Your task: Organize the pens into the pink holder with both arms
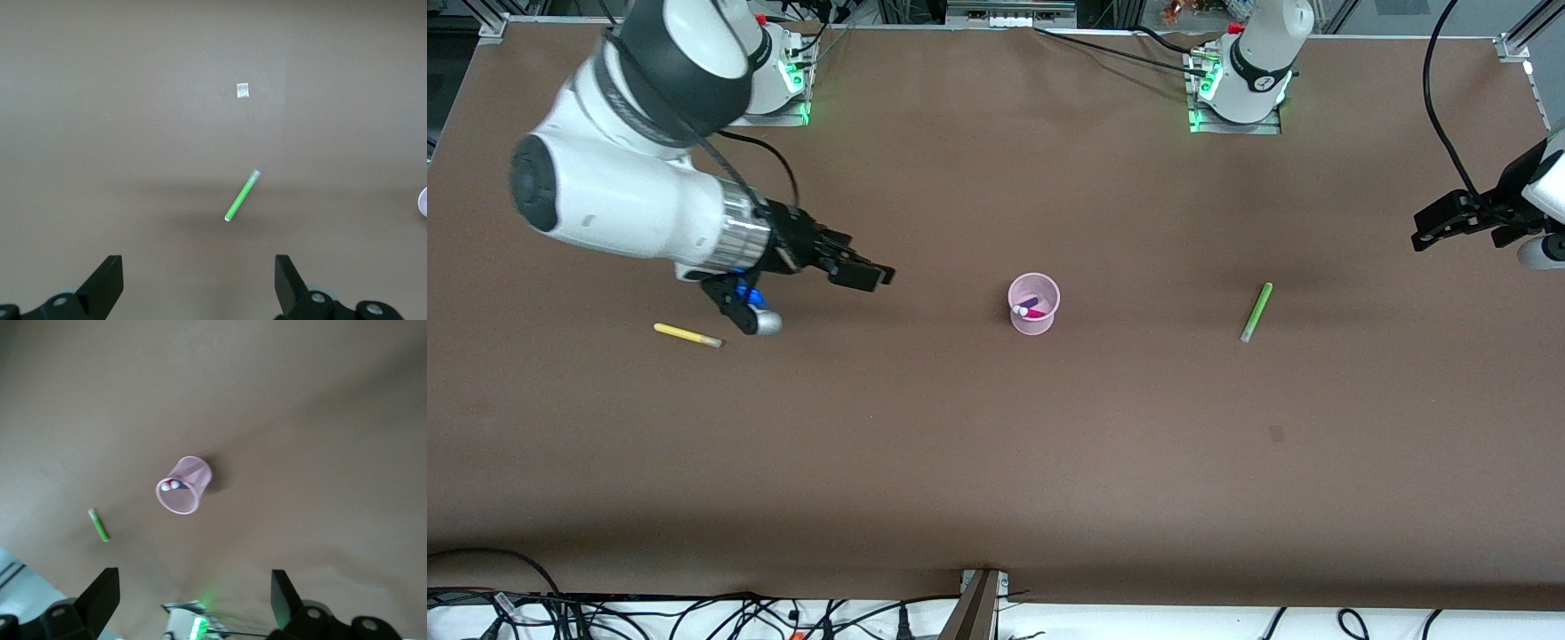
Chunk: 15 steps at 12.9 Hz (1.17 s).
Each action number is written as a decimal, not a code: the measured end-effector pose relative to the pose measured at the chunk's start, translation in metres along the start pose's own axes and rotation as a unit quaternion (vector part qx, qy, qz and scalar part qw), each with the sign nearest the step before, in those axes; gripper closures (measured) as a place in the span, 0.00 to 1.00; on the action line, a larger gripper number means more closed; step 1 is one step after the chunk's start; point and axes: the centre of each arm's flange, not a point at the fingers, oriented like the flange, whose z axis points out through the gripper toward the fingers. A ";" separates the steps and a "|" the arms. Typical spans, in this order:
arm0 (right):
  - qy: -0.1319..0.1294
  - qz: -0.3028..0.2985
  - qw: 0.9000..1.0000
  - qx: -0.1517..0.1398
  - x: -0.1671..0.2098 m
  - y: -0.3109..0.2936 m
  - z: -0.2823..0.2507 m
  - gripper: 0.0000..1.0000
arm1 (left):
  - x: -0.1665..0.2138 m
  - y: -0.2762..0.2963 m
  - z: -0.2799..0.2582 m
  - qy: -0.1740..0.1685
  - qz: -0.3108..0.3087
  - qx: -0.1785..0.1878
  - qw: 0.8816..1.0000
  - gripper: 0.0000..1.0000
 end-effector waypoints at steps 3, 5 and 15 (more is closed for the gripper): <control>0.024 -0.070 0.996 -0.053 0.006 0.038 -0.036 0.00 | 0.000 0.000 0.000 0.000 0.000 0.000 1.000 0.00; 0.048 -0.118 0.988 -0.088 0.009 0.061 -0.057 0.00 | 0.000 0.000 0.000 0.000 0.000 0.000 1.000 0.00; 0.107 -0.271 0.934 -0.208 0.022 0.137 -0.125 0.00 | 0.000 0.000 0.000 -0.001 0.000 0.000 1.000 0.00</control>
